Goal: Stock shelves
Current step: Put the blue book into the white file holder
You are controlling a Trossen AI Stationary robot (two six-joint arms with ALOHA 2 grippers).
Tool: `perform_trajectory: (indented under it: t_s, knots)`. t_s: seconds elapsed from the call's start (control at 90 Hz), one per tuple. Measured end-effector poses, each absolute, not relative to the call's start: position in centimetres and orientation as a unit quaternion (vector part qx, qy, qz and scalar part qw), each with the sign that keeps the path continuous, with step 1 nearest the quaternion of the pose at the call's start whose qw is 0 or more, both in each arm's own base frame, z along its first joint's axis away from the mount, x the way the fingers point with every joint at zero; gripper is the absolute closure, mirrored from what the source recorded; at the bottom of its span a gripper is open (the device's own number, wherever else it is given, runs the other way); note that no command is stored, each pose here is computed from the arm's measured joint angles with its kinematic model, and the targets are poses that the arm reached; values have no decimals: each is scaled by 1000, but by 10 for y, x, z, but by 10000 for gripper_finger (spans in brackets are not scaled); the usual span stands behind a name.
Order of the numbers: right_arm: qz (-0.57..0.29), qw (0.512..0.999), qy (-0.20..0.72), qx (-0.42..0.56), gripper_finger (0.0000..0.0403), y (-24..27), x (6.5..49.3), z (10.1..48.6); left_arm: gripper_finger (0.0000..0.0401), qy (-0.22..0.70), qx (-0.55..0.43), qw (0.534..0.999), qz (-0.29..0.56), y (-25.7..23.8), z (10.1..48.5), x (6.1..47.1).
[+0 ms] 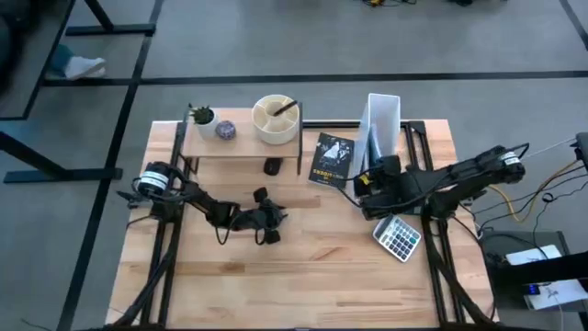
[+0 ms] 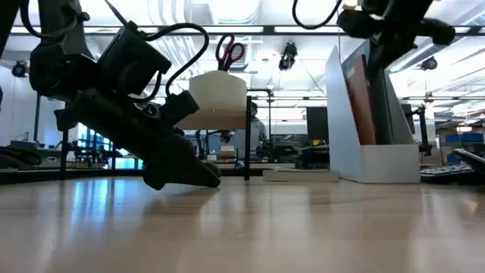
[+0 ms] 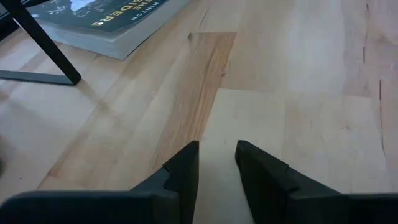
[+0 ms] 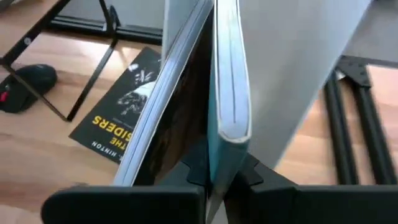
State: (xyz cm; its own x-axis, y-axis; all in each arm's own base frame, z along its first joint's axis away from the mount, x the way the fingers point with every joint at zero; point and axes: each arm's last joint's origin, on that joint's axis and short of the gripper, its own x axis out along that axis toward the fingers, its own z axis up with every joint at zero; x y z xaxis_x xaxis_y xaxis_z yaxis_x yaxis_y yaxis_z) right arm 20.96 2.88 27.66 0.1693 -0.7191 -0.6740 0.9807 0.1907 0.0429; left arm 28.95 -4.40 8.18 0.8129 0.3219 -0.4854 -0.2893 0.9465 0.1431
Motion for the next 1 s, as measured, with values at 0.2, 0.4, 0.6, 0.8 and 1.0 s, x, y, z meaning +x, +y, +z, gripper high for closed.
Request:
perform_trajectory:
  t_s: [0.2,0.4,0.6,0.8,1.0]
  knots:
    - [-585,711,287,265,399,30,208,259,303,261,32,951,161,-44,82,289]
    - [-571,710,298,285,369,33,211,260,303,261,32,951,161,-44,82,289]
    - [-542,733,303,278,316,35,218,271,303,261,32,951,161,-44,82,289]
    - [-509,753,324,262,264,37,223,290,303,261,32,951,161,-44,82,289]
    - [-479,764,353,251,219,39,221,313,303,261,32,951,161,-44,82,289]
